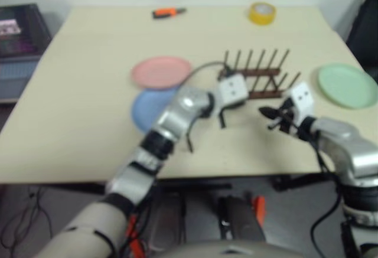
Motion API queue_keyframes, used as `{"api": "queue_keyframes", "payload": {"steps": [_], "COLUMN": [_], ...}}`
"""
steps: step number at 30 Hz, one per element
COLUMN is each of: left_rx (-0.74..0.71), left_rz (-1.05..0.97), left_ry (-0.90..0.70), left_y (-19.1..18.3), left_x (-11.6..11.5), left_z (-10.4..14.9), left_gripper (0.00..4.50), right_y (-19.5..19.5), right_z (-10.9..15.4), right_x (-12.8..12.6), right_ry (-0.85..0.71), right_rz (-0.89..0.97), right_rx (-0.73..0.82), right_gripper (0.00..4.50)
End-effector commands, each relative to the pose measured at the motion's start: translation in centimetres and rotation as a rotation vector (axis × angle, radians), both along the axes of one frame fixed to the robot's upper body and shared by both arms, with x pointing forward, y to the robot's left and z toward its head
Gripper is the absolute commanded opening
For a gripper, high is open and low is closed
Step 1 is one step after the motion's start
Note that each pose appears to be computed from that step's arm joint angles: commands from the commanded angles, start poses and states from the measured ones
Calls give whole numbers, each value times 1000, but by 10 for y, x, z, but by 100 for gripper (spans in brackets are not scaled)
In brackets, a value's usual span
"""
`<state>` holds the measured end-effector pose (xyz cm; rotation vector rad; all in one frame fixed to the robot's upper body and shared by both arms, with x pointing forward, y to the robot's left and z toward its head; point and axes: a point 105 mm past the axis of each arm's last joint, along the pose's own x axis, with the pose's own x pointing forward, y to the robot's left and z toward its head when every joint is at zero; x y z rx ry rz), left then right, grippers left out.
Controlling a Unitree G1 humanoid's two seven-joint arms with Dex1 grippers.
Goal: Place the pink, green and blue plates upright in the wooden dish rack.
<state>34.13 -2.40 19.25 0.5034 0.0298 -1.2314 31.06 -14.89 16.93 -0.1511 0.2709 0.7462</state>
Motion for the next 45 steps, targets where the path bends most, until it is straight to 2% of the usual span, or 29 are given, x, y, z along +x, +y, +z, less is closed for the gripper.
{"api": "queue_keyframes", "payload": {"steps": [1, 3, 6, 10, 13, 17, 19, 22, 33, 42, 45], "left_rx": [-73, -84, -139, -160, -173, -244, -190, -189, -230, -273, -281], "left_rz": [10, 85, 343, 692, 857, 908, 970, 1024, 1130, 1130, 1128], "left_ry": [47, 52, 38, 39, 36, 114, 129, 222, 381, 422, 422], "left_y": [26, 47, 109, 182, 214, 229, 243, 254, 248, 235, 235], "left_x": [-14, -7, 29, 79, 104, 118, 122, 122, 123, 125, 125], "left_z": [39, 51, 78, 82, 82, 79, 64, 40, -14, -25, -24], "left_gripper": [132, 206, 314, 450, 450, 450, 450, 450, 450, 450, 394], "right_y": [11, 16, 28, 38, 40, 48, 49, 49, 52, 54, 53], "right_z": [40, 49, 61, 61, 64, 72, 74, 73, 75, 80, 80], "right_x": [-1, 4, 16, 37, 53, 61, 63, 63, 51, 42, 42], "right_ry": [-85, -109, -153, -182, -241, -293, -311, -318, -334, -352, -357], "right_rz": [65, 77, 95, 89, 46, 44, 45, 46, 85, 103, 100], "right_rx": [38, 40, 60, 76, 57, 75, 78, 81, 63, 49, 45], "right_gripper": [128, 201, 306, 447, 447, 447, 447, 447, 447, 447, 450]}}
